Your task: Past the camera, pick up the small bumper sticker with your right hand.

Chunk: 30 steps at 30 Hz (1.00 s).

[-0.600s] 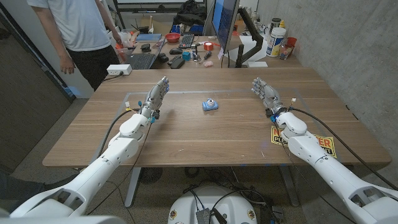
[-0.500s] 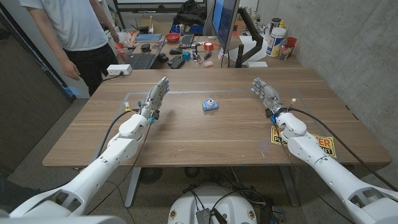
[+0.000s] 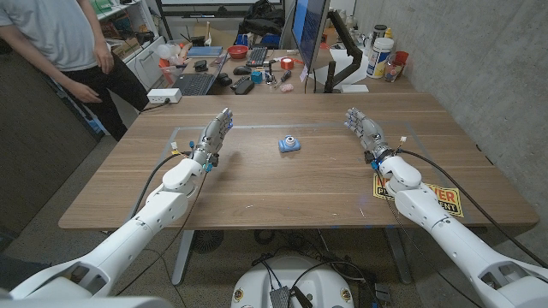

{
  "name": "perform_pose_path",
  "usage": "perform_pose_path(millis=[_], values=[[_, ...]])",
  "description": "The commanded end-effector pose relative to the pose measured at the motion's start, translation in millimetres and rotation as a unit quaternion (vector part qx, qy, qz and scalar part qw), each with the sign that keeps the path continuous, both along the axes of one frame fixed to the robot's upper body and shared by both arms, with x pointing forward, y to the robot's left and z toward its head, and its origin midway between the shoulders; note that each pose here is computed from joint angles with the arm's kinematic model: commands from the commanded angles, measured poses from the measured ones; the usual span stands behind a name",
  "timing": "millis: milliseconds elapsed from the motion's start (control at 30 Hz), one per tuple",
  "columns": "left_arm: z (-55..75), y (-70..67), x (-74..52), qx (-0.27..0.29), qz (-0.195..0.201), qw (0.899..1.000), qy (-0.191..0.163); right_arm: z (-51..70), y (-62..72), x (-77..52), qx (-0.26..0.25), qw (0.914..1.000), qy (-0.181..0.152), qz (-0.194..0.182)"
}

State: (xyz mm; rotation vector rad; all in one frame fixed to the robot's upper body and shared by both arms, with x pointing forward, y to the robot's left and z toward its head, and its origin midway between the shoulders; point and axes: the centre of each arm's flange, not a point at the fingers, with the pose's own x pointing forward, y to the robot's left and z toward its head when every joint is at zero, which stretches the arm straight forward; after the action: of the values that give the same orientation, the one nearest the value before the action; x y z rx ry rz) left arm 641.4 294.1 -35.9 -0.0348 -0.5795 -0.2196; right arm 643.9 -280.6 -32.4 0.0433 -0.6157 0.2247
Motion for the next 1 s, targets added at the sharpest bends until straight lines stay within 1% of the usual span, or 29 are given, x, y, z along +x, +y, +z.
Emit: perform_pose_path(millis=[33, 300, 433, 733, 1000], values=[[4.1, 0.8, -2.6, 0.001, 0.002, 1.0, -0.005, 7.9, -7.6, -8.8, -0.004, 0.9999, -0.012, -0.008], [6.1, -3.4, -0.6, 0.004, -0.001, 1.0, -0.006, 5.2, -13.2, -16.2, -0.004, 0.9997, -0.017, -0.015], [6.4, -5.2, 0.5, 0.004, -0.002, 1.0, -0.005, 0.0, -16.5, -19.6, -0.003, 0.9997, -0.017, -0.018], [7.8, -8.8, 3.6, 0.009, -0.005, 1.0, -0.003, -6.9, -22.1, -22.6, -0.006, 0.9996, -0.02, -0.018], [8.8, -10.2, 2.8, 0.013, -0.003, 1.0, -0.002, -11.0, -29.0, -23.6, -0.016, 0.9995, -0.025, -0.013]])
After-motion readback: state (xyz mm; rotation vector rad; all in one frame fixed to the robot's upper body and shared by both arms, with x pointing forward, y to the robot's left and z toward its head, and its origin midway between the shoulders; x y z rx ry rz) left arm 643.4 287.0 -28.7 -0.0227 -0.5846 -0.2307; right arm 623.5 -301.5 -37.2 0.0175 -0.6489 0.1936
